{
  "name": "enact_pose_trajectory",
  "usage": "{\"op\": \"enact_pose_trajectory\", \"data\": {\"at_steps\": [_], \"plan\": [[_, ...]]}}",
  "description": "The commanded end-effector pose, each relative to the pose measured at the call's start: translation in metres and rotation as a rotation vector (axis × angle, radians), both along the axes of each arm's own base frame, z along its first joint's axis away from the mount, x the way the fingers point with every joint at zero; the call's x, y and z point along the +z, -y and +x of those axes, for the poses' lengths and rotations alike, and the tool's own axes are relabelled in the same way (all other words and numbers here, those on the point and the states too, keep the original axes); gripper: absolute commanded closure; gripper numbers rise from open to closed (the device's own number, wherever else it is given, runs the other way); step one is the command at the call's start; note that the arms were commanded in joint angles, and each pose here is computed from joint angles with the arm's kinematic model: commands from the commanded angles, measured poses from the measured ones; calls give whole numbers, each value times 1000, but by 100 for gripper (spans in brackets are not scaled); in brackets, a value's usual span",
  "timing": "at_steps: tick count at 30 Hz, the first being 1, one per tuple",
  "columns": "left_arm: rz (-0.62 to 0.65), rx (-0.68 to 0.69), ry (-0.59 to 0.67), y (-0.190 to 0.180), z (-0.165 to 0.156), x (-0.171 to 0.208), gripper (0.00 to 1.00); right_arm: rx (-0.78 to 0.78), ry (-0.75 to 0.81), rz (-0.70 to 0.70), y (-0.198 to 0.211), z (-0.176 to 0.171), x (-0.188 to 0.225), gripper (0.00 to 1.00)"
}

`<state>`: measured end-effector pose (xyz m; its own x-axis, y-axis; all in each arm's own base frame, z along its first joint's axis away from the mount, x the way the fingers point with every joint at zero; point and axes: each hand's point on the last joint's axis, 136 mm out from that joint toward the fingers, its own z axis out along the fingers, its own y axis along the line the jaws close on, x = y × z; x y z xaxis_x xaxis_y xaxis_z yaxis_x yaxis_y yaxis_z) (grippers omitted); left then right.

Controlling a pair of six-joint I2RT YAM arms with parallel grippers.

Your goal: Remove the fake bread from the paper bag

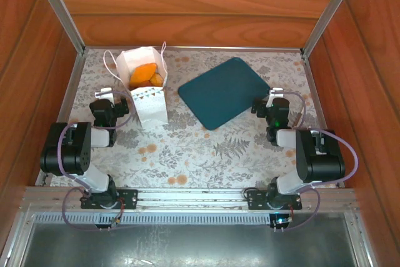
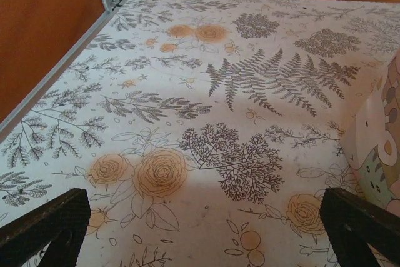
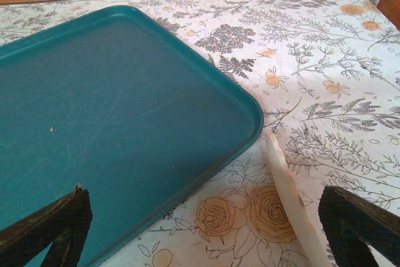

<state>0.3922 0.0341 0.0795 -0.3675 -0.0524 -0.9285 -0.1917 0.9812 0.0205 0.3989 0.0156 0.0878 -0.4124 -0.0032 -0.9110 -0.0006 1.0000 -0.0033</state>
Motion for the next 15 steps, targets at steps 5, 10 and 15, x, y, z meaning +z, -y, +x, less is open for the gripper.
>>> {"op": "enact_pose_trajectory", "data": {"at_steps": [5, 10, 15], "plan": [[-6, -1, 22, -1, 1, 6, 0, 5, 9, -10, 2, 6, 4, 0], [-5, -1, 21, -1, 1, 6, 0, 5, 9, -9, 1, 6, 4, 0], [-8, 3, 24, -1, 0, 6, 0, 5, 9, -10, 1, 5, 4, 0]]}}
